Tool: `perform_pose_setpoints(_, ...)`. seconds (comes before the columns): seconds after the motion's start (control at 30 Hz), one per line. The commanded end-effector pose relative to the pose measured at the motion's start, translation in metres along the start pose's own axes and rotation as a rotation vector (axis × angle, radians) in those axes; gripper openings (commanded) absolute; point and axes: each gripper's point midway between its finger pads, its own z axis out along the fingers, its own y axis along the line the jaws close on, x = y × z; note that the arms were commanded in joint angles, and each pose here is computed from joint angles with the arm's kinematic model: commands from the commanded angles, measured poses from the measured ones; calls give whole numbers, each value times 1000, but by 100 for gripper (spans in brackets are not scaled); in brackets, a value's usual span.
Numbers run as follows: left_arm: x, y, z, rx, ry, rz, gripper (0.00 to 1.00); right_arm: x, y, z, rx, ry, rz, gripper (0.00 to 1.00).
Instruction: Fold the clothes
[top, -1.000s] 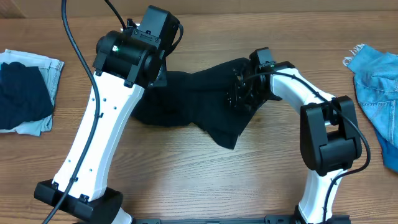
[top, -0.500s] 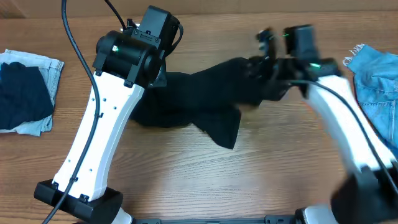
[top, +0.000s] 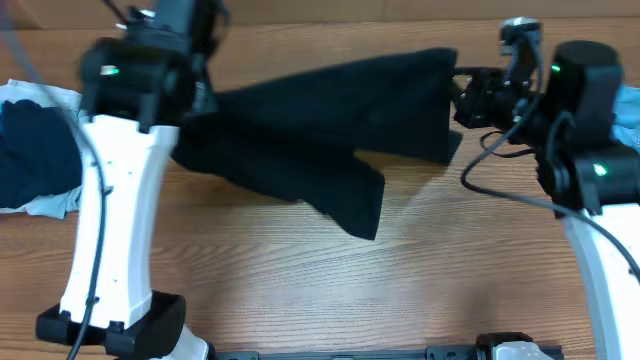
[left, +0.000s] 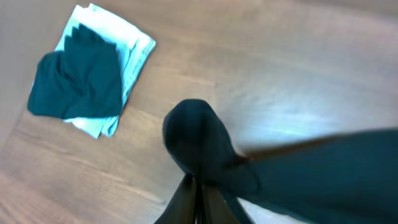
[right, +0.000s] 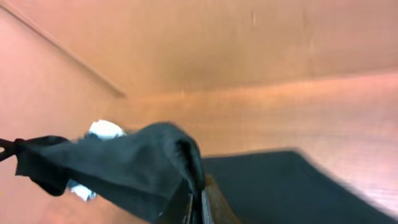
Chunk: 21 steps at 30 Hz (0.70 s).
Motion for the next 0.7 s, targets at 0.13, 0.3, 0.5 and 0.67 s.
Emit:
perform_pose_setpoints(0.13,-40,31,-74,129,-208,-79,5,-51,40,-72,11,-255,-74,4)
perform_pose_setpoints(0.3,-50,57,-144,235,-401,-164,6,-68,72,-117,-19,-370,-129,4)
perform_pose_setpoints(0.5,-50,75,-183,287,-514,-215,5,-78,69,-129,26,-428,-102,4)
perform_pose_setpoints(0.67,-69,51,-149,252,-468,-160,5,-78,30,-81,105,-348,-45,4)
